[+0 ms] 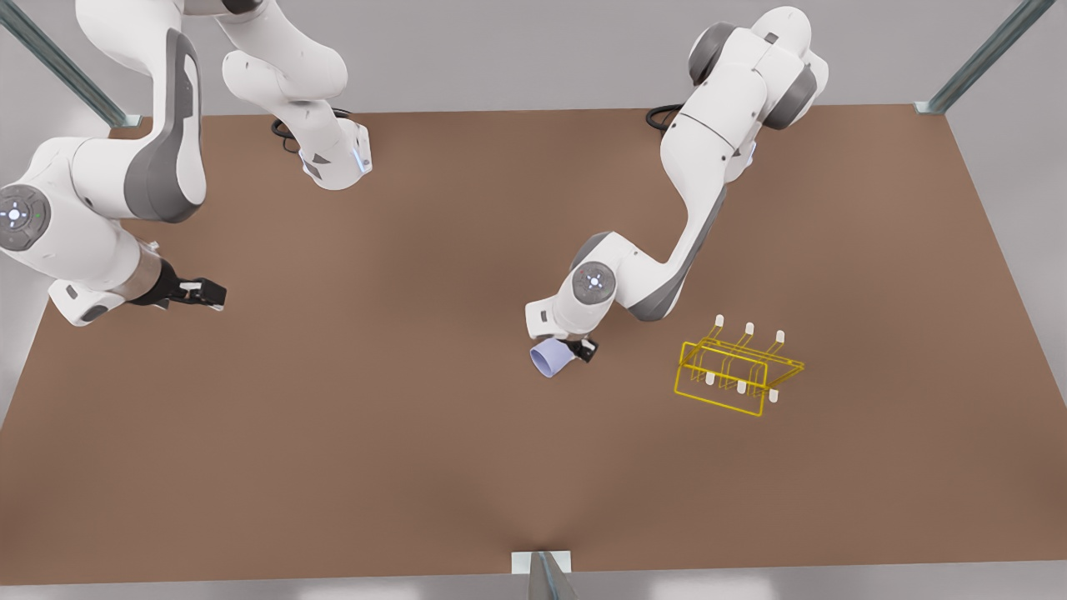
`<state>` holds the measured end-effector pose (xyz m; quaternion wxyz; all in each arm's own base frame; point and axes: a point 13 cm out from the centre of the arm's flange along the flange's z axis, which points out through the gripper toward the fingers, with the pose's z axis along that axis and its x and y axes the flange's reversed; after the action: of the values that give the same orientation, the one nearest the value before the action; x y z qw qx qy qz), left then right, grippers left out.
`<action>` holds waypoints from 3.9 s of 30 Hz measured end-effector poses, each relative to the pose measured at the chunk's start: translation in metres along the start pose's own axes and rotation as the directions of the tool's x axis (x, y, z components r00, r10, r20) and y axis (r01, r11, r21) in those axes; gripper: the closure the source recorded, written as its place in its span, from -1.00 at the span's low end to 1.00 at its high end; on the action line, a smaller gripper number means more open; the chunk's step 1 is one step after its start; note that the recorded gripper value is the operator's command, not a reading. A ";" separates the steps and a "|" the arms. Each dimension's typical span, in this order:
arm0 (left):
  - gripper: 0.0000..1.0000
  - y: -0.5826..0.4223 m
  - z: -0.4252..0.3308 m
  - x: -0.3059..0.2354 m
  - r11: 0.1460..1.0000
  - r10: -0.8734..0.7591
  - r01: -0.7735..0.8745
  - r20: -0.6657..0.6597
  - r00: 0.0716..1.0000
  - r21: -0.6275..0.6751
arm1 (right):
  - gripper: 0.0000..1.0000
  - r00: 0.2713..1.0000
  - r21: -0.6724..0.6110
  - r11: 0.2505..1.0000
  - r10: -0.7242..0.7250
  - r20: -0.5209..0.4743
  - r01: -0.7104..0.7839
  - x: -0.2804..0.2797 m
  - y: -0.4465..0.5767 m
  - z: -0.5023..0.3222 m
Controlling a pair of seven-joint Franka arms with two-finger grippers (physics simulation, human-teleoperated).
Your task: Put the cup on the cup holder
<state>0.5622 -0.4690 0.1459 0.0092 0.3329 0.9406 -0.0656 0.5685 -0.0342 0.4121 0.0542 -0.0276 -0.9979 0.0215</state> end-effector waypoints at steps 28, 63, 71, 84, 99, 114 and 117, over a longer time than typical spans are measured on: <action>-1.00 0.008 0.086 0.037 0.967 0.255 -0.254 -0.045 0.966 0.027 | -1.00 0.990 0.001 0.990 0.138 -0.026 -0.138 0.000 0.004 0.002; -0.44 0.024 -0.181 0.099 0.837 0.055 -0.281 -0.439 0.897 -0.470 | -1.00 0.985 0.003 0.985 0.170 -0.040 -0.170 0.000 0.004 0.008; -0.44 0.202 -0.246 0.056 0.162 -0.285 -0.333 -0.367 0.886 -0.929 | -1.00 0.984 0.002 0.985 0.171 -0.040 -0.171 0.000 0.005 0.007; -0.44 0.210 -0.246 0.047 0.034 -0.258 -0.780 -0.759 0.597 -0.625 | -1.00 0.986 0.003 0.987 0.164 -0.036 -0.164 -0.003 0.011 0.006; -0.48 0.223 -0.194 0.059 0.202 -0.195 -0.978 -0.976 -0.096 0.055 | -1.00 0.986 0.004 0.987 0.161 -0.037 -0.161 -0.003 0.012 0.007; -0.48 0.246 -0.166 0.088 0.300 -0.094 -0.894 -0.922 -0.375 0.333 | -1.00 0.986 0.004 0.987 0.161 -0.036 -0.161 -0.003 0.012 0.007; -0.49 0.248 -0.167 0.088 0.300 -0.091 -0.894 -0.923 -0.373 0.332 | -1.00 0.986 0.003 0.987 0.161 -0.036 -0.161 -0.003 0.012 0.007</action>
<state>0.6537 -0.2011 0.2774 -0.4878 0.6252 0.2766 0.5428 0.5713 -0.0223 0.4045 0.0704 -0.1086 -0.9913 0.0256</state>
